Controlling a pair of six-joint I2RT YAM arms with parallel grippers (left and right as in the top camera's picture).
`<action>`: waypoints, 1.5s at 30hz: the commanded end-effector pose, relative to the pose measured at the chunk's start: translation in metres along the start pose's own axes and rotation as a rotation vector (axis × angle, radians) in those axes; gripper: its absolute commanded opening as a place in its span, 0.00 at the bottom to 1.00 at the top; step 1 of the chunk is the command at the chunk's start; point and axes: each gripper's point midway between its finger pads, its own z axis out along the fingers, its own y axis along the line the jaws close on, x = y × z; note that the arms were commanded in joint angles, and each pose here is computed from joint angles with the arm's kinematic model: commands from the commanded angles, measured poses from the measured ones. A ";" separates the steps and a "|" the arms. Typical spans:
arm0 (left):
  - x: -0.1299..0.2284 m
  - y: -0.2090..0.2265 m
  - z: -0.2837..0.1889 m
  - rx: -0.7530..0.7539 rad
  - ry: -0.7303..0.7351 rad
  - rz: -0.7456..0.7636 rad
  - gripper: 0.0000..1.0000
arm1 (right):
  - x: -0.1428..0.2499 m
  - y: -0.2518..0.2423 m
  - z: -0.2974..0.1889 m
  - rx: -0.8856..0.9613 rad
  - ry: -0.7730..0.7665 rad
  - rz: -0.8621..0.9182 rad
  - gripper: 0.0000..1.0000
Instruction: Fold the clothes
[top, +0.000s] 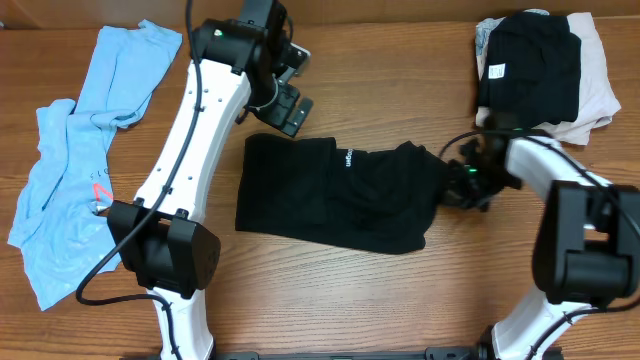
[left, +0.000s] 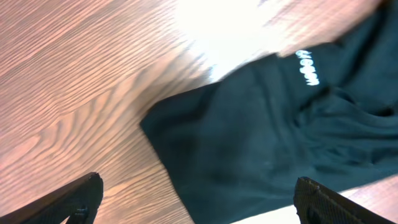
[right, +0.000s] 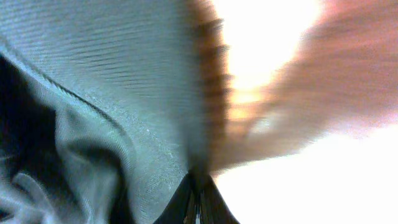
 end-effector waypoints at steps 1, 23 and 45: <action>0.000 0.031 -0.011 -0.082 -0.021 -0.081 1.00 | -0.030 0.000 -0.068 -0.034 -0.171 0.003 0.04; 0.012 0.114 -0.018 -0.156 -0.072 -0.250 1.00 | 0.060 0.195 -0.082 -0.152 -0.141 -0.494 0.04; 0.024 0.147 0.034 -0.172 -0.084 -0.310 1.00 | 0.132 0.377 -0.006 -0.460 -0.307 -0.839 0.04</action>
